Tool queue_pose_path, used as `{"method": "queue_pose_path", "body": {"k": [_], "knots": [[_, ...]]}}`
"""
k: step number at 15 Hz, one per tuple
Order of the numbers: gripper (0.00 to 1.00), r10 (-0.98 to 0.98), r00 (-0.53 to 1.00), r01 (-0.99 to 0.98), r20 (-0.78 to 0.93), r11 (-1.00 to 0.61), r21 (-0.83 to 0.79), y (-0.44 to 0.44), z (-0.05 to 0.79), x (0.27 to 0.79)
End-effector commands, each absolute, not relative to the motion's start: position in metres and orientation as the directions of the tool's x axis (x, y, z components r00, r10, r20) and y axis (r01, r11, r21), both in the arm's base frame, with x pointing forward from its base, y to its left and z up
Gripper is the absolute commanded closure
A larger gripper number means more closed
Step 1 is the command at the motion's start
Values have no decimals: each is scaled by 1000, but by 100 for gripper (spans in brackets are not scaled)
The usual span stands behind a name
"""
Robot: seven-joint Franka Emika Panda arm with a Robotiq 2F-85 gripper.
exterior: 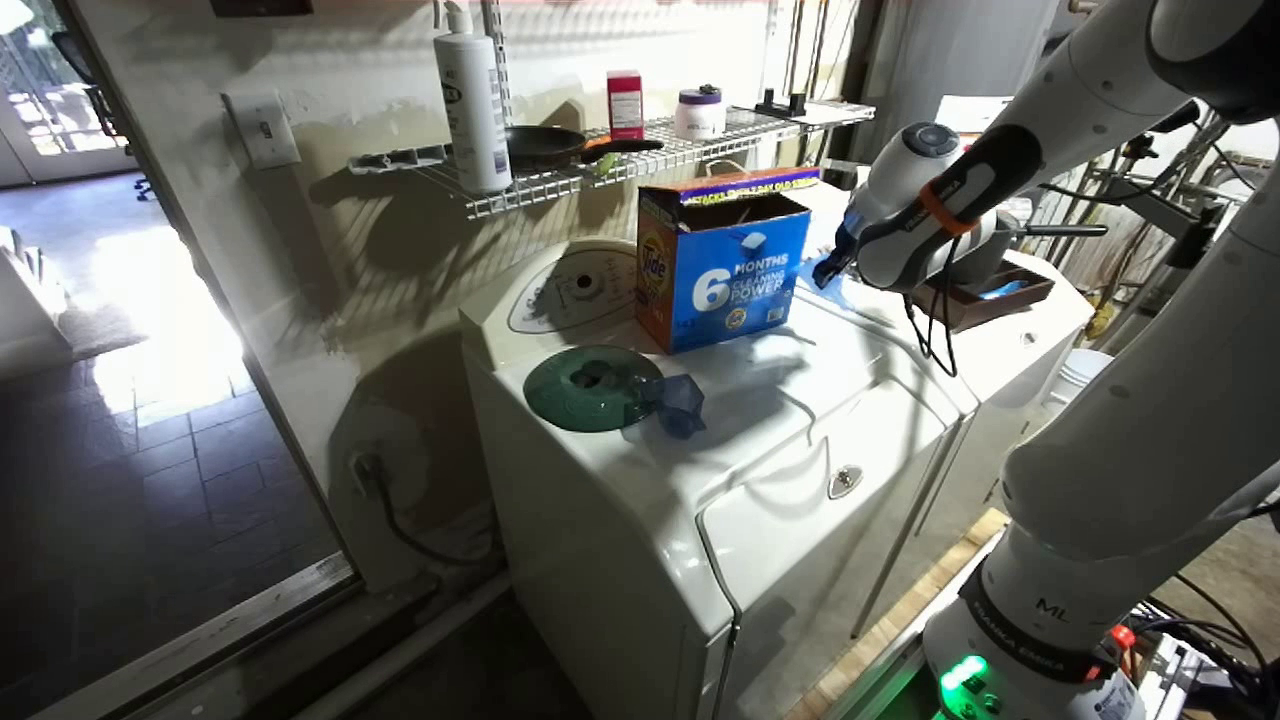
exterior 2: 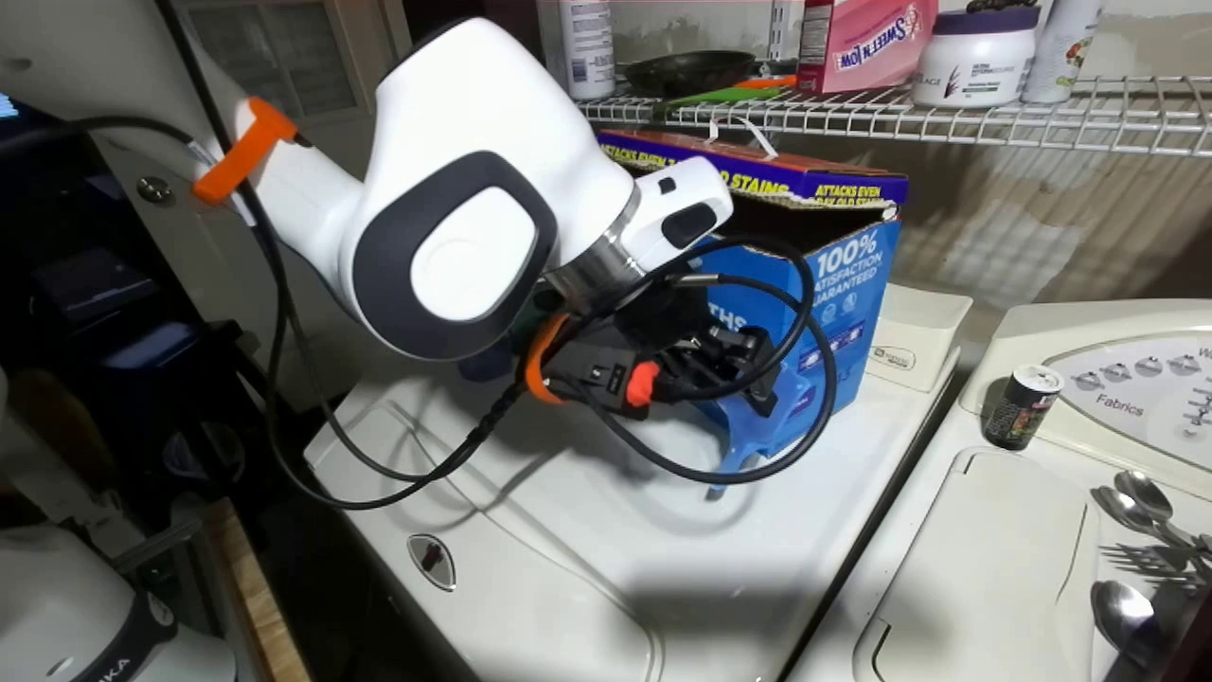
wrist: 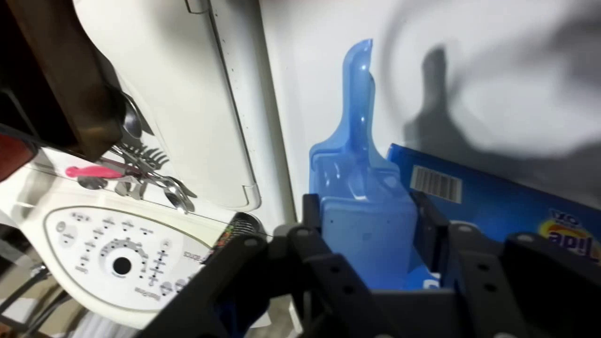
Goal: Pick up the measuring cup on the right and hang it on the box.
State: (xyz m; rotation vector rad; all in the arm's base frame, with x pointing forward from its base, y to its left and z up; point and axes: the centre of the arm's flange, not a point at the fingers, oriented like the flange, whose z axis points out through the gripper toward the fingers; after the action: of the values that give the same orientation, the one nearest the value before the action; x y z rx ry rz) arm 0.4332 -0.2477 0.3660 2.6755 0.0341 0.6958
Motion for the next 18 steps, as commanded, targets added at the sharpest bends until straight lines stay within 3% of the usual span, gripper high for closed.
{"method": "queue_pose_path", "body": {"k": [1,2,6,7,18], "knots": [[75,150,874,-33,462,-931,363,-241,363,432],[50,161,874,-18,459,-932,361,-237,360,431],[50,153,874,-28,461,-932,361,-240,361,431],[75,153,874,-28,461,-932,361,-240,361,431],[75,256,771,-27,583,-902,432,-262,392,404]]}}
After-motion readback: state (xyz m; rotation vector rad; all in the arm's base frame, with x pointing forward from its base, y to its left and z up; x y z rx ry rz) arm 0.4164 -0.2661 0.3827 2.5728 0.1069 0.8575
